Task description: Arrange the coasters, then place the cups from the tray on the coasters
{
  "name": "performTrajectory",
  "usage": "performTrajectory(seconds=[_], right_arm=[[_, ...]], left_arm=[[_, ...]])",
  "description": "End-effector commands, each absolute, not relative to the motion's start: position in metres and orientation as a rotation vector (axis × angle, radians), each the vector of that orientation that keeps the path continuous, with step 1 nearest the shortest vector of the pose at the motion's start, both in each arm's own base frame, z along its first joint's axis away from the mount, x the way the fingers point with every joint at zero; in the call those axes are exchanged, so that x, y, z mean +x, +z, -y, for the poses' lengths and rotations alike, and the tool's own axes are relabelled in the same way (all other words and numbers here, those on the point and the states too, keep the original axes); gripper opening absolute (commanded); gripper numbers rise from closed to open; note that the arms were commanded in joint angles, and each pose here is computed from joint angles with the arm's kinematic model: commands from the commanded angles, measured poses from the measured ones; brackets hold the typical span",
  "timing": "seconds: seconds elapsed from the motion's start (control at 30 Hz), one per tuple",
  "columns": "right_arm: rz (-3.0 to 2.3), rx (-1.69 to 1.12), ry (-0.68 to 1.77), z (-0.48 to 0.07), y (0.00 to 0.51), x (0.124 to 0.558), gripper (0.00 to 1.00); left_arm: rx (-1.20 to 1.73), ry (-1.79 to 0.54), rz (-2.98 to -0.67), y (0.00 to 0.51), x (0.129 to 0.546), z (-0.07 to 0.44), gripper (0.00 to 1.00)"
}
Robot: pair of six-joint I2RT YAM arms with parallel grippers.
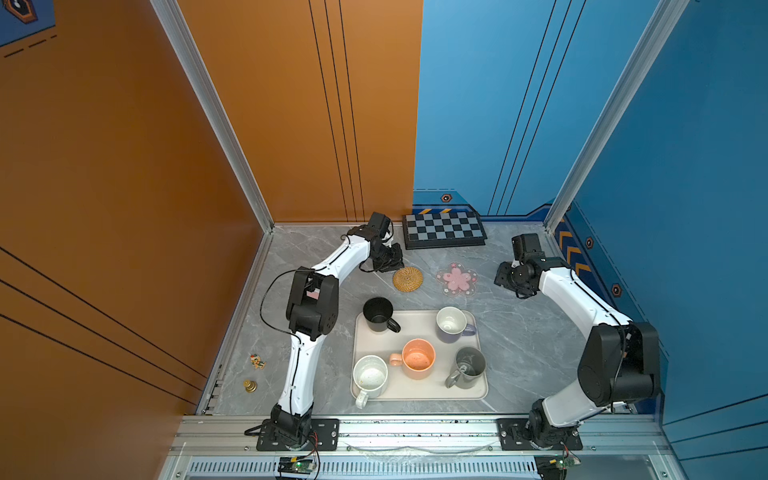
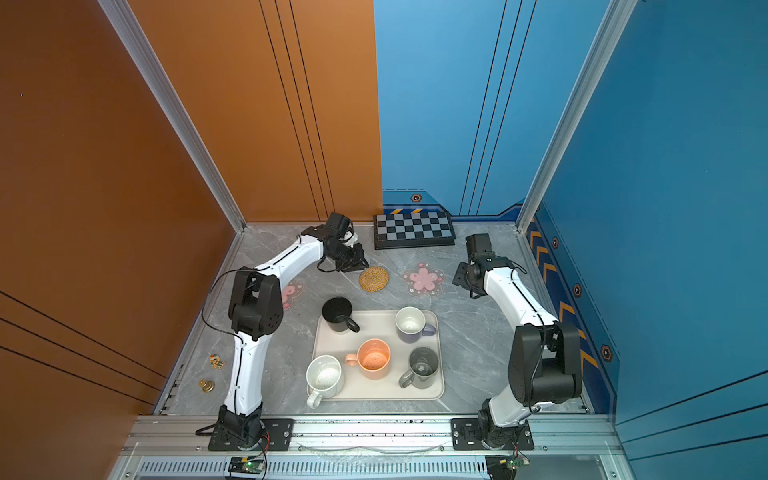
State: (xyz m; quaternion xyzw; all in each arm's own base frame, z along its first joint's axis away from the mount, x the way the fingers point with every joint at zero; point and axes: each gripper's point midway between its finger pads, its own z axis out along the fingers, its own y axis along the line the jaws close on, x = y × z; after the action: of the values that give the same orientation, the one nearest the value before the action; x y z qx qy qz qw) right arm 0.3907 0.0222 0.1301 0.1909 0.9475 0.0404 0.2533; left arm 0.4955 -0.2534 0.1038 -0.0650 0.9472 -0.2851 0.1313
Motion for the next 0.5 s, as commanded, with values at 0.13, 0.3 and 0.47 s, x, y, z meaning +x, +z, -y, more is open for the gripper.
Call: performTrajectory(seconds=[0.13, 0.3, 0.47], right_arm=[[-2.597, 0.526, 0.100, -0.024, 0.131, 0.384, 0.57], [-2.603, 0.524, 0.099, -0.025, 0.129, 0.383, 0.57], [-2.602, 0.519, 0.096, -0.024, 0.130, 0.382, 0.57]], left_arm=[[-0.168, -0.819, -2.782, 0.095, 0.491, 0.259, 0.18], [-0.111, -0.801, -2.854, 0.065, 0.475, 0.278, 0.14], [-0.122, -0.727, -2.913, 0.041, 0.461, 0.279, 0.12]])
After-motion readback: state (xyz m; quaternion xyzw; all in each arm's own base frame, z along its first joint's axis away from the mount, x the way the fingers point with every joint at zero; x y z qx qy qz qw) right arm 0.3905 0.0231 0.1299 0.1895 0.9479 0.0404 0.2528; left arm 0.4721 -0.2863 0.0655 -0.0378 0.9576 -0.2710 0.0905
